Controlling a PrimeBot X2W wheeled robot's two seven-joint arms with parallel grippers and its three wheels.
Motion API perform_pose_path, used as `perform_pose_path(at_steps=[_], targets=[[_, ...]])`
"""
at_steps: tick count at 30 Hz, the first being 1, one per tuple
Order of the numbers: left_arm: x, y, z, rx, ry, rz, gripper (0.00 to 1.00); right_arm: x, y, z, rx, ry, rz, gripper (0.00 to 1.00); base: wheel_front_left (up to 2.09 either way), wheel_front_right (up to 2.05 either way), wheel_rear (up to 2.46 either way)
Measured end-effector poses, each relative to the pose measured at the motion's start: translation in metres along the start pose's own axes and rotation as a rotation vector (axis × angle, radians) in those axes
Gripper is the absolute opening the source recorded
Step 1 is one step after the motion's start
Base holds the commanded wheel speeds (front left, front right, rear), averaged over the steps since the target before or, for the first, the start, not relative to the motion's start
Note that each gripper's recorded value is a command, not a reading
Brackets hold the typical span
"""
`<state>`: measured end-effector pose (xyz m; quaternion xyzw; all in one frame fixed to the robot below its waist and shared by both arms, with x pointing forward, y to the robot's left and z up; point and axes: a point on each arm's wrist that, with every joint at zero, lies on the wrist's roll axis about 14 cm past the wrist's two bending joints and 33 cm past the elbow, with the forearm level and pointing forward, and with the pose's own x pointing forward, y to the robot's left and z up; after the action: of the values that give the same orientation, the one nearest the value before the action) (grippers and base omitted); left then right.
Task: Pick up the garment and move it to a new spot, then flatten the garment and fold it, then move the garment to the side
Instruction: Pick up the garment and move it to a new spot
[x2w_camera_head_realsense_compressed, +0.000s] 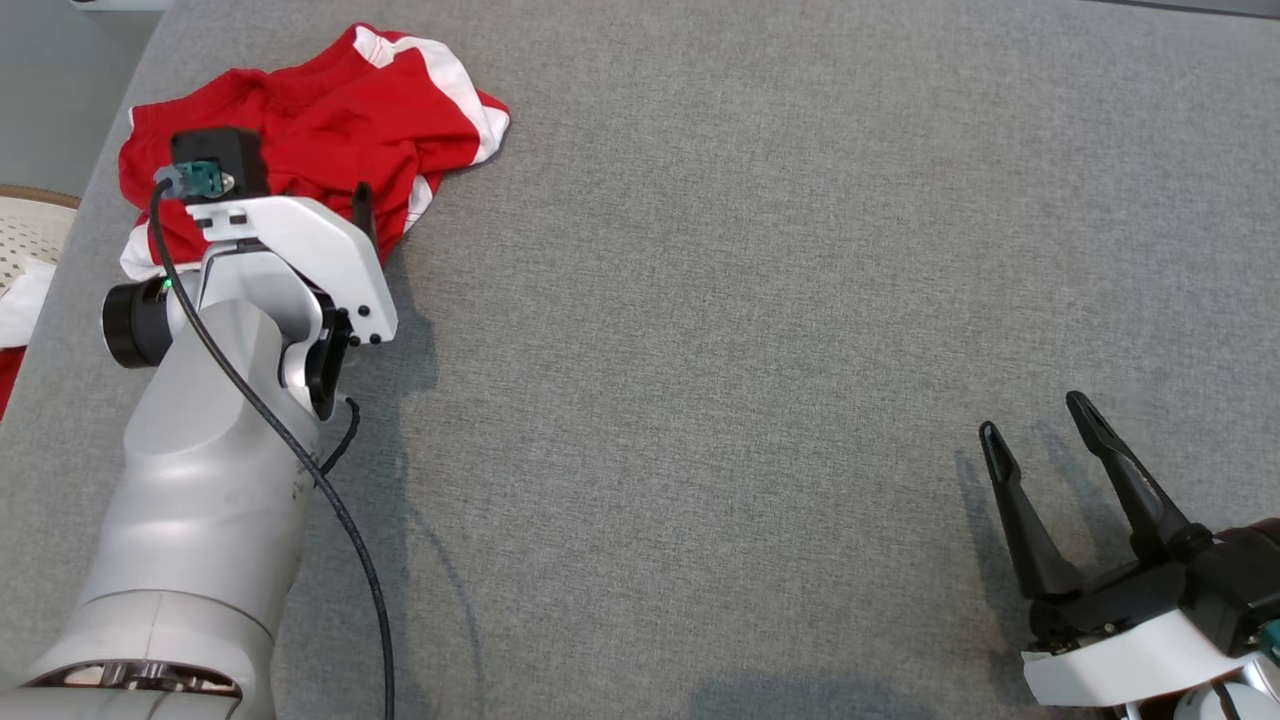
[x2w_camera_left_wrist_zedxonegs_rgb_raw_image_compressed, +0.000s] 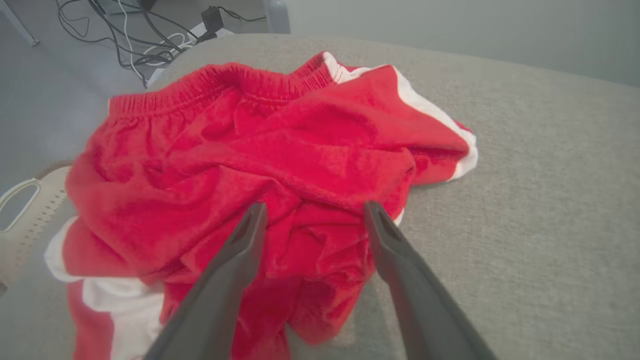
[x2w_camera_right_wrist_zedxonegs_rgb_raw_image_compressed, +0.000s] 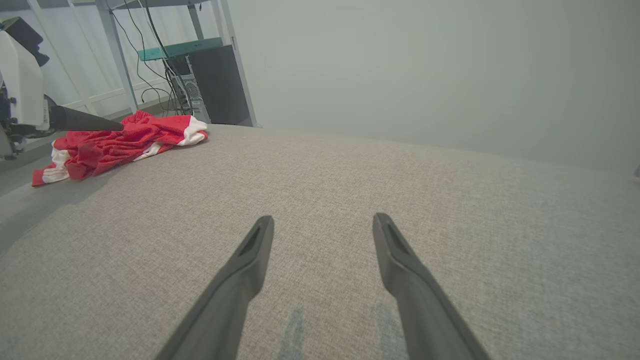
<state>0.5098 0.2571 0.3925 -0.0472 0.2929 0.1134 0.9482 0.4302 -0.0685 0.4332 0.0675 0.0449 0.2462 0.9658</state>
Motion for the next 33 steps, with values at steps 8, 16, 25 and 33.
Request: perform_pose_path(at_steps=[8,16,25,33], targets=[[0.007,0.001,-0.014,0.036,0.007,0.007,1.00,0.004,-0.005,0.001,-0.003,-0.007,-0.003,1.00,0.00,0.00,0.00],[0.013,-0.008,-0.008,0.030,-0.034,-0.020,0.00,0.004,-0.007,0.002,0.003,-0.010,-0.007,1.00,0.00,0.00,0.00],[0.004,-0.017,0.018,0.011,-0.188,-0.064,0.00,0.000,-0.010,0.016,-0.002,-0.046,-0.036,1.00,0.00,0.00,0.00],[-0.020,-0.027,0.055,0.008,-0.326,-0.114,0.00,-0.008,-0.006,0.044,-0.022,-0.109,-0.045,1.00,0.00,0.00,0.00]])
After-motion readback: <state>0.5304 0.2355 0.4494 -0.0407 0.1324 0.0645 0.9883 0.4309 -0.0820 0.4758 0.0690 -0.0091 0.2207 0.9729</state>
